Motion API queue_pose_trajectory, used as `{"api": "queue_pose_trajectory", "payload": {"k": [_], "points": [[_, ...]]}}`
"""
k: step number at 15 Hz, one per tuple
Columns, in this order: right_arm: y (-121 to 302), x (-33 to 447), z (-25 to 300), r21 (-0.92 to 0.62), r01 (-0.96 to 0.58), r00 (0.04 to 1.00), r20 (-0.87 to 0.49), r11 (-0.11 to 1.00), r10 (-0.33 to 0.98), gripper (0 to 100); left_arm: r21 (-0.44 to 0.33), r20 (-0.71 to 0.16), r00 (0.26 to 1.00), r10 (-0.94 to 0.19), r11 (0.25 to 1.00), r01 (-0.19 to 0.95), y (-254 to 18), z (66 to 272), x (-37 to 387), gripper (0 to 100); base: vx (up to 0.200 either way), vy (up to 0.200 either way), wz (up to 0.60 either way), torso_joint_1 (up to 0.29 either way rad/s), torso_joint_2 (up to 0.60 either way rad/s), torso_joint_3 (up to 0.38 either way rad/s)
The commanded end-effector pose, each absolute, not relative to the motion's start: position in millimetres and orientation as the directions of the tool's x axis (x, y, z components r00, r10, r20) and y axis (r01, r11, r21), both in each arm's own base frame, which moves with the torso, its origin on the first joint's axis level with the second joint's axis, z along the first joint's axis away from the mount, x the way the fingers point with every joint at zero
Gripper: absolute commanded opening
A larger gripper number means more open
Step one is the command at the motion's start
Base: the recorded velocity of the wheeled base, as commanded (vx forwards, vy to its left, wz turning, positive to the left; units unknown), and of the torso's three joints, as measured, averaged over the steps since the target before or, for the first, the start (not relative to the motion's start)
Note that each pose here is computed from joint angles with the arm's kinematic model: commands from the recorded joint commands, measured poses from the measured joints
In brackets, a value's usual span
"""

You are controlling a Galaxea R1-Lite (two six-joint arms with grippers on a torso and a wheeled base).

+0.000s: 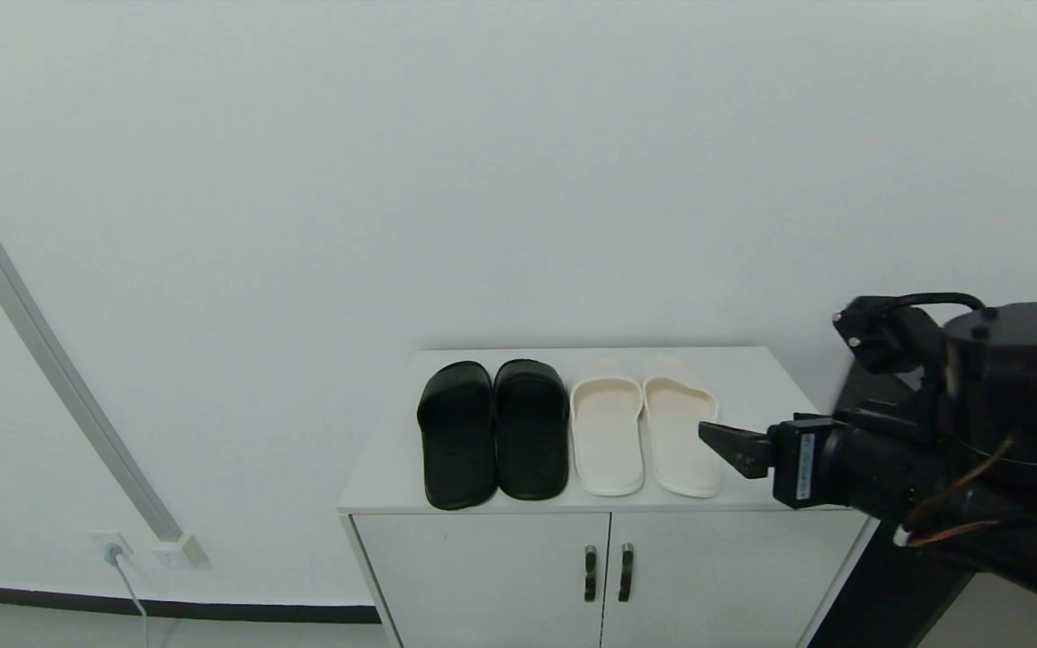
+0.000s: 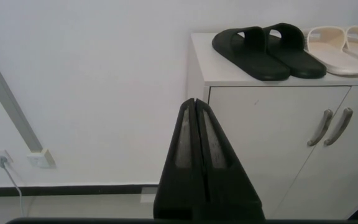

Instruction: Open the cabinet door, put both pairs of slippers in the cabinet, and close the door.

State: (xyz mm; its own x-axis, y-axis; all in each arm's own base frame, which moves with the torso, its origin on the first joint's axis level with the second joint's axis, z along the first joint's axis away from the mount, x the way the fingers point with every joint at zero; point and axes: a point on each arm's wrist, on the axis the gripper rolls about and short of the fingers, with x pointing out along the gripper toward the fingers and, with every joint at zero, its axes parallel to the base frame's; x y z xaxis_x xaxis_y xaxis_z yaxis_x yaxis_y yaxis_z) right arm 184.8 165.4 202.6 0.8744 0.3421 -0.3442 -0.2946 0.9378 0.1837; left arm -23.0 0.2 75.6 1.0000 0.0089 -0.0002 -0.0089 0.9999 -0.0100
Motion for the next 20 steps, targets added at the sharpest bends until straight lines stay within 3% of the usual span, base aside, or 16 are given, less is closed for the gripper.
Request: {"api": "queue_pose_trajectory", "payload": {"k": [1,9,20], "points": [[205.6,211.0,183.4,0.168,-0.26,0.866,-0.395,0.951,0.307,100,-0.009,-0.002,1.0,0.011,1.0,-0.011,0.2,75.6,-22.9,0,0.0,0.0,0.0,0.0,0.0,0.0],[262.6,286.7,133.2,0.079,-0.027,0.943,-0.329,0.997,0.051,100,-0.009,-0.002,1.0,0.009,1.0,-0.009,0.2,75.6,-22.9,0,0.0,0.0,0.0,0.0,0.0,0.0],[275.5,361.1,95.8,0.024,0.074,0.957,-0.284,0.997,-0.064,100,-0.009,-0.002,1.0,0.009,1.0,-0.009,0.2,75.6,-22.9,0,0.0,0.0,0.0,0.0,0.0,0.0]]}}
